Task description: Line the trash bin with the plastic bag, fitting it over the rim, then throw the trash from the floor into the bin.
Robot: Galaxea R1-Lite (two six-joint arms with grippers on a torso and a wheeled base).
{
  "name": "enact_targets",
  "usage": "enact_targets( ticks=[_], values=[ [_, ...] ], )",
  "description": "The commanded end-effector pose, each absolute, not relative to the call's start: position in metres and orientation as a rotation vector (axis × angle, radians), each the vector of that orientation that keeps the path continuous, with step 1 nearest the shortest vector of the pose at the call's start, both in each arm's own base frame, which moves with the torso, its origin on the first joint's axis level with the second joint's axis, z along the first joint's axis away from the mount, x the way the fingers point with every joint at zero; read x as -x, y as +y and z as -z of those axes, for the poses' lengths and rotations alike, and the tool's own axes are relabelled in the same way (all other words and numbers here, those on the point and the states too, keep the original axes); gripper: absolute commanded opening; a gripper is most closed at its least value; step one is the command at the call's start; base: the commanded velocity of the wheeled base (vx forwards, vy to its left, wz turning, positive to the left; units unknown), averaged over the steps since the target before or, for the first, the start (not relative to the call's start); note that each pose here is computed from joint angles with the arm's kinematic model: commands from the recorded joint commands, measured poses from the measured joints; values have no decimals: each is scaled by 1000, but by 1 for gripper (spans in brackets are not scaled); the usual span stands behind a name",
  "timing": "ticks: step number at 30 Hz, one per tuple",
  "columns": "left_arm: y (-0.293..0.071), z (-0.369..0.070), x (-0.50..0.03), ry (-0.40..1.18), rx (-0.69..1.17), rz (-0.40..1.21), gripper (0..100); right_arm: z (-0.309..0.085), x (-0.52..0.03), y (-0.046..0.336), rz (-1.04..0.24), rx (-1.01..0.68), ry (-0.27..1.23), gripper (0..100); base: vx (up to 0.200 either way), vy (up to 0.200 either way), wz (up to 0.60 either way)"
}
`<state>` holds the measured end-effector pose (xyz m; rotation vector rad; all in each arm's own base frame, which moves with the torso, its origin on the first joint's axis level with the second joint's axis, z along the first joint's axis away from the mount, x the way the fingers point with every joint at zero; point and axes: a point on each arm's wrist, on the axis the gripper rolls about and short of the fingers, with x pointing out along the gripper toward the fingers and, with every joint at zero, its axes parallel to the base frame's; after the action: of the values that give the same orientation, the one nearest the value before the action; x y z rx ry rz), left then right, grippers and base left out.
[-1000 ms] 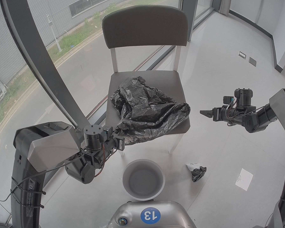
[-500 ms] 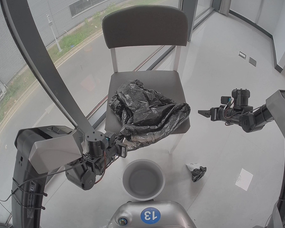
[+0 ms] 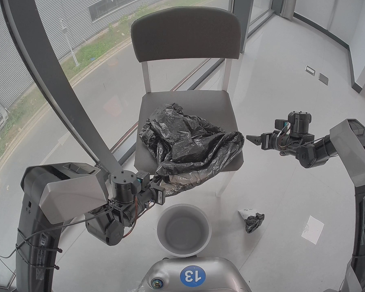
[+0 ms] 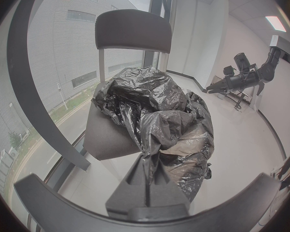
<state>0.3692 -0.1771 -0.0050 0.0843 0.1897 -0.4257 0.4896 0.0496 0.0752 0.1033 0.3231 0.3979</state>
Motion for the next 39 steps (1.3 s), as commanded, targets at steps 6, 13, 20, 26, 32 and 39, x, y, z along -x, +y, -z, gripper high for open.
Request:
enact_targets(
  ticks=[6,13,20,26,32,39],
  values=[
    [-181,9,-355,195,-82,501,0,-62,-485,53,-403,-101,367,100,0,0,0],
    [-185,10,-357,187,-79,523,0,-60,-486,53,-404,-100,367,100,0,0,0],
    [-195,15,-393,160,-73,505,0,-61,-485,53,-402,-99,365,100,0,0,0],
    [-194,14,-410,152,-68,485,0,-67,-489,52,-401,-96,343,100,0,0,0],
    [-191,15,-409,153,-70,482,0,-64,-498,52,-400,-96,328,100,0,0,0],
    [-193,14,-406,149,-68,488,0,-47,-512,50,-393,-99,324,100,0,0,0]
  ],
)
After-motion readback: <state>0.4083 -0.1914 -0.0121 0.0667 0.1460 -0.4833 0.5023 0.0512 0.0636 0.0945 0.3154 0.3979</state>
